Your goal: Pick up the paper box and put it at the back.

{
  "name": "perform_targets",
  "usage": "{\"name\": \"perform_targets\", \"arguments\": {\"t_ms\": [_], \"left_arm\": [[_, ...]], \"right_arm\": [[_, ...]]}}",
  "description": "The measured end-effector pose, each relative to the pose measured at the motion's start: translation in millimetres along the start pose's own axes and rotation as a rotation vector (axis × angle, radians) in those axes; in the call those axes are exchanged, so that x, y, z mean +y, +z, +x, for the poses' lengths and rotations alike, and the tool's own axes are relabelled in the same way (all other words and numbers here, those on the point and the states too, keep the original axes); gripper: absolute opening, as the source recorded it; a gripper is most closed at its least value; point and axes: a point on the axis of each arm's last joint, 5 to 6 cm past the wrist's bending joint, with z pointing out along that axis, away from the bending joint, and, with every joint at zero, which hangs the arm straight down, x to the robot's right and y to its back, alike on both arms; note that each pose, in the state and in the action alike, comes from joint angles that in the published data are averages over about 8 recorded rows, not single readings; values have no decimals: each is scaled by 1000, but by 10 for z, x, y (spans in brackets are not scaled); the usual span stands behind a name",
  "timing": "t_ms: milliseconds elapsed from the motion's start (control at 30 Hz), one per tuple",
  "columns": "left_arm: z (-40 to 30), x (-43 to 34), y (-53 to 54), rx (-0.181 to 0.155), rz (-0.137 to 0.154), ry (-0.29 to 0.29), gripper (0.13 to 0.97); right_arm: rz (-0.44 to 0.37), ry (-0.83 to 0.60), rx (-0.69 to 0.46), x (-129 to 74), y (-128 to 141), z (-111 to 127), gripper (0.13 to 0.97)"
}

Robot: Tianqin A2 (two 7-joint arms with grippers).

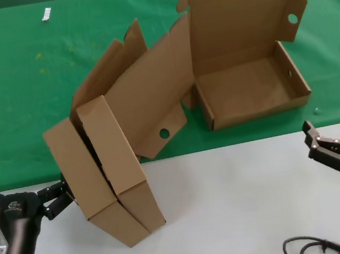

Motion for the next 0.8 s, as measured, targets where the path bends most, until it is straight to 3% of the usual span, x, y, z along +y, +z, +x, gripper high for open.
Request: {"name": "perform_targets", "arguments": {"t_ms": [800], "left_arm": [[0,0,0,0,0,0,966]], "right_arm": [[-62,-95,18,353,84,-209,966]]}}
